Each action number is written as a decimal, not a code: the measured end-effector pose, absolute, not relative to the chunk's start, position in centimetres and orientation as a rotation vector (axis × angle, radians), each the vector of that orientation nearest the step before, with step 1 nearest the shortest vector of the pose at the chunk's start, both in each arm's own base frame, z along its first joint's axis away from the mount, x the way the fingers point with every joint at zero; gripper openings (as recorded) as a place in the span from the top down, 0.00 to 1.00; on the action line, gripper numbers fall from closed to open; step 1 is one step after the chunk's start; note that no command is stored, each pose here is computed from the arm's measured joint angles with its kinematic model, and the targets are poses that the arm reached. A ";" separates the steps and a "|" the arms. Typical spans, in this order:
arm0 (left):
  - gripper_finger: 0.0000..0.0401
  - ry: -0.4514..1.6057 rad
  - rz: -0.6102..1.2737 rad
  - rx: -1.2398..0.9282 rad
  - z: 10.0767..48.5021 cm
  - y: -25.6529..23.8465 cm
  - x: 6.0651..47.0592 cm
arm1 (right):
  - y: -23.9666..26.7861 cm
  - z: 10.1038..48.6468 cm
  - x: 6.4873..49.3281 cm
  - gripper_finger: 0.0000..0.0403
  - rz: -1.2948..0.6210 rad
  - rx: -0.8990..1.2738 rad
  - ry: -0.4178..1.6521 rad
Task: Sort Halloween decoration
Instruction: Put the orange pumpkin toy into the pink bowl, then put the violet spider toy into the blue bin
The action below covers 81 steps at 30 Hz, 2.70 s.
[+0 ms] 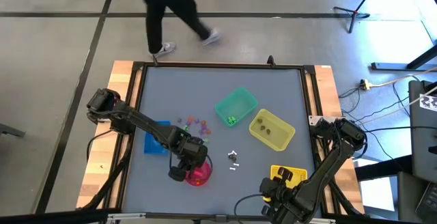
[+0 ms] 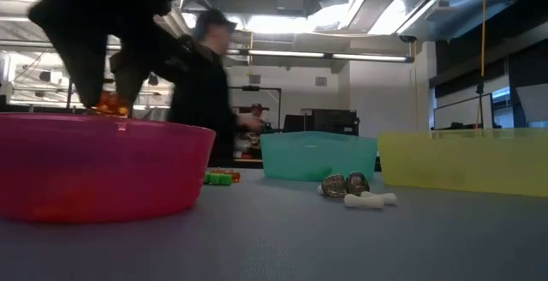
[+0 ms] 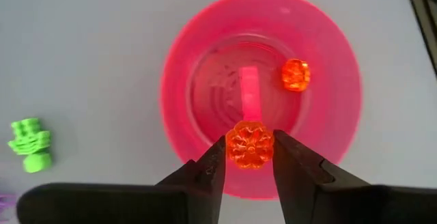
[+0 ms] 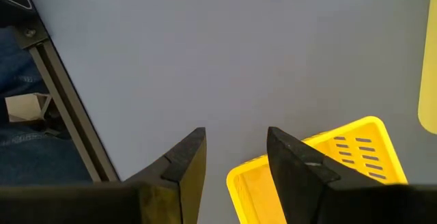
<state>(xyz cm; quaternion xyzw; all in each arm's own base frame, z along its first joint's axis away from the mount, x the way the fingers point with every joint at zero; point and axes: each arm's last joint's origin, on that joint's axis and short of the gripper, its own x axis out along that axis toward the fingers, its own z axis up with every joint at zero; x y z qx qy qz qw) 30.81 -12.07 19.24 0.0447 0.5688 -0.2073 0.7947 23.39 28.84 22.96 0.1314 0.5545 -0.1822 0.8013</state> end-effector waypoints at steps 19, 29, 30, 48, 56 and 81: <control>0.54 1.214 -0.374 0.141 19.2 -12.6 30.6 | 28.8 23.0 23.4 0.62 -0.391 0.281 1.189; 0.48 1.205 -0.267 0.191 19.2 -11.7 30.9 | 28.8 23.0 23.4 0.62 -0.391 0.281 1.190; 0.48 1.208 -0.255 0.193 19.2 -11.4 31.0 | 28.8 23.0 23.4 0.62 -0.391 0.281 1.190; 0.49 1.252 -0.060 0.150 19.1 -0.4 32.7 | 28.8 23.0 23.4 0.62 -0.377 0.256 1.194; 0.49 1.261 -0.062 0.218 19.1 3.5 32.5 | 28.8 23.0 23.4 0.62 -0.377 0.255 1.192; 0.49 1.289 -0.367 0.525 16.4 5.1 30.7 | 28.7 23.0 23.5 0.62 -0.395 0.233 1.129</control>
